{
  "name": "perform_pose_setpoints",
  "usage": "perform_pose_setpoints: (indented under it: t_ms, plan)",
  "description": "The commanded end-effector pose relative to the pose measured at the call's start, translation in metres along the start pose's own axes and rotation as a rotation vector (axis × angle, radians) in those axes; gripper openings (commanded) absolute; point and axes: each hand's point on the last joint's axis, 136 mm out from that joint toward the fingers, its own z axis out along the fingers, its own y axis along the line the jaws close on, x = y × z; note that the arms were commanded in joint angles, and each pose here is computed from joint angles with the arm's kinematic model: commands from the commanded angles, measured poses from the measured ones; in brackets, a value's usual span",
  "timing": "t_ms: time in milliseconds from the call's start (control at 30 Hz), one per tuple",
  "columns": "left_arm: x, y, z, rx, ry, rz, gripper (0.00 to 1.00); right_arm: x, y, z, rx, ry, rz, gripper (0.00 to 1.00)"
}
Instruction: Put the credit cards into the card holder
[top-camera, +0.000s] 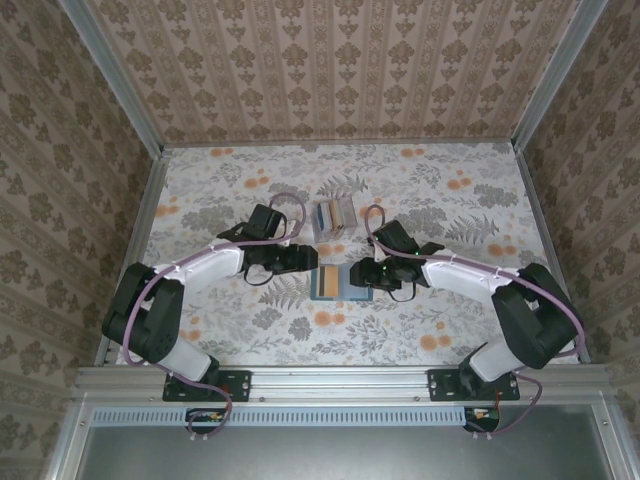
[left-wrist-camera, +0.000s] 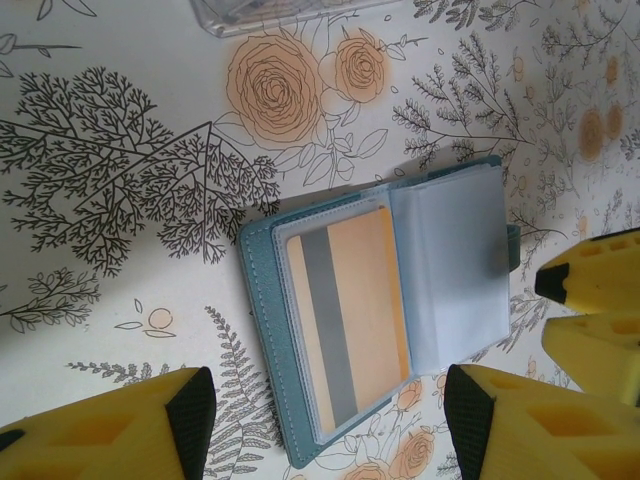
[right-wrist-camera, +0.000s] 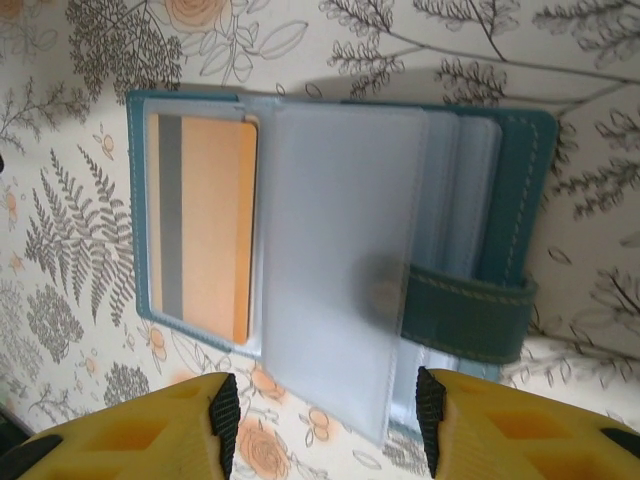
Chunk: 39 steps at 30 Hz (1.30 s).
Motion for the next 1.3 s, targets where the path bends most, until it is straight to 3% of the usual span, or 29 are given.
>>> perform_pose_setpoints:
  t_ms: [0,567,833,1267]
  plan:
    - [-0.001,-0.004,-0.003,0.005,-0.012,0.004,0.66,-0.001,0.006,0.006,-0.019,0.014,-0.008,0.54]
    - [0.003,0.001,-0.002,0.006,-0.01,-0.017,0.66,0.007,0.026,0.021,-0.119,0.057,-0.004,0.52]
    - [0.004,0.002,-0.007,-0.007,-0.013,-0.003,0.66,0.005,0.01,-0.009,-0.011,-0.031,-0.033,0.54]
    - [0.001,-0.001,-0.006,0.002,-0.015,-0.002,0.66,0.02,-0.001,0.009,-0.019,-0.006,-0.021,0.54]
